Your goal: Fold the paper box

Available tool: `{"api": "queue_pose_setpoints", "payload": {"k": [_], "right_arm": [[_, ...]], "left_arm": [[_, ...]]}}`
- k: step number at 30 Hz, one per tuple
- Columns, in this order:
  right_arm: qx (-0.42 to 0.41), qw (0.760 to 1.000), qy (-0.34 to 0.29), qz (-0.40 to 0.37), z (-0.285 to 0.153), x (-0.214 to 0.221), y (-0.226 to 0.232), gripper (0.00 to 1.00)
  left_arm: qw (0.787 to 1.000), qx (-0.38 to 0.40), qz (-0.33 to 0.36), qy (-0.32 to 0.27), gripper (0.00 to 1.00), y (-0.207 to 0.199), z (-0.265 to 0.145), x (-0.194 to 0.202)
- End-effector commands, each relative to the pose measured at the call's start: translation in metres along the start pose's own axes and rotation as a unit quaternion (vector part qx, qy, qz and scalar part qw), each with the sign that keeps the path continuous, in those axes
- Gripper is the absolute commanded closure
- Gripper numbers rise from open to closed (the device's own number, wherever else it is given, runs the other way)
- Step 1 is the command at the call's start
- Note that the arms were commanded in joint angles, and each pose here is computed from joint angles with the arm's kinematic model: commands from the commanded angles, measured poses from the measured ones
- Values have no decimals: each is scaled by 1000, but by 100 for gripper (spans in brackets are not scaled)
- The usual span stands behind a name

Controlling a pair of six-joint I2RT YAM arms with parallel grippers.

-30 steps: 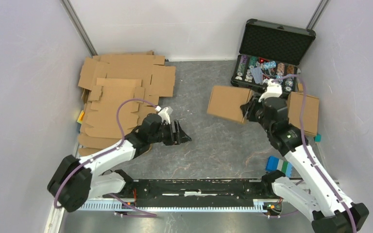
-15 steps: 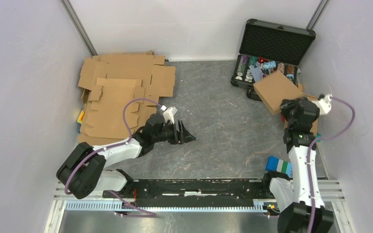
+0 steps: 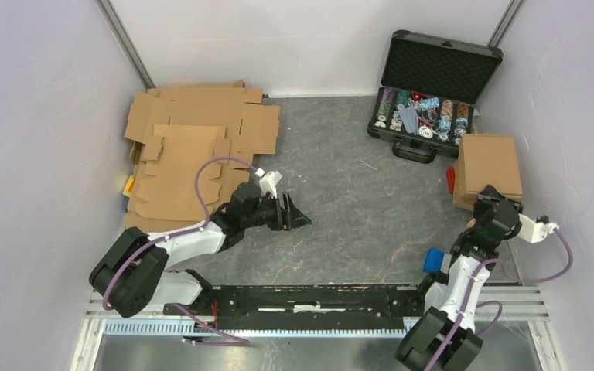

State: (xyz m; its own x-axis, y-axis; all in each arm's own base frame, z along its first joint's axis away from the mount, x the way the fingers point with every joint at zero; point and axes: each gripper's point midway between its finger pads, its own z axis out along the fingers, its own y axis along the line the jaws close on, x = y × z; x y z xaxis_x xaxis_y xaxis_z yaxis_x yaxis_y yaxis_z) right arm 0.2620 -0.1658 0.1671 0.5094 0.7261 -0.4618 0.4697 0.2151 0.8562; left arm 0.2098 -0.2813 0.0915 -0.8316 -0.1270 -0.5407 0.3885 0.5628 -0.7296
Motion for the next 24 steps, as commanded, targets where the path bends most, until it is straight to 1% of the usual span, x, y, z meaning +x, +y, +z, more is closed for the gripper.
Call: {"api": "queue_pose_setpoints", "payload": {"k": [1, 4, 5, 7, 8, 10, 12, 13, 15, 17, 19, 24], "right_arm": [[-8, 997, -46, 62, -1, -16, -18, 95], [32, 997, -47, 59, 1, -15, -36, 89], [49, 996, -47, 59, 2, -14, -42, 77], [102, 992, -45, 57, 1, -16, -54, 47], [123, 990, -42, 47, 0, -18, -56, 33], [150, 988, -38, 29, -2, -24, -54, 15], [166, 985, -48, 16, -7, -35, -47, 4], [176, 983, -57, 10, -11, -42, -44, 2], [189, 979, -73, 0, -16, -55, -37, 2], [199, 977, -72, -15, -18, -61, -32, 2], [207, 976, -56, -31, -18, -58, -30, 2], [232, 971, -4, -49, -20, -41, -43, 2]], "left_arm": [[999, 23, 32, -8, 31, -6, 3, -6], [999, 21, 32, -6, 31, -4, 4, -5], [999, 20, 31, -6, 31, -4, 4, -5], [999, 19, 32, -5, 31, -3, 5, -4], [999, 19, 32, -4, 32, -3, 5, -4], [999, 17, 33, -4, 32, -2, 6, -4], [999, 17, 35, -3, 32, -2, 6, -5], [999, 16, 36, -3, 32, -2, 6, -4], [999, 13, 36, -2, 32, -1, 6, -5], [999, 12, 36, -1, 32, -1, 6, -4], [999, 10, 36, 1, 32, 1, 7, -4], [999, 8, 37, 2, 32, 1, 7, -4]]}}
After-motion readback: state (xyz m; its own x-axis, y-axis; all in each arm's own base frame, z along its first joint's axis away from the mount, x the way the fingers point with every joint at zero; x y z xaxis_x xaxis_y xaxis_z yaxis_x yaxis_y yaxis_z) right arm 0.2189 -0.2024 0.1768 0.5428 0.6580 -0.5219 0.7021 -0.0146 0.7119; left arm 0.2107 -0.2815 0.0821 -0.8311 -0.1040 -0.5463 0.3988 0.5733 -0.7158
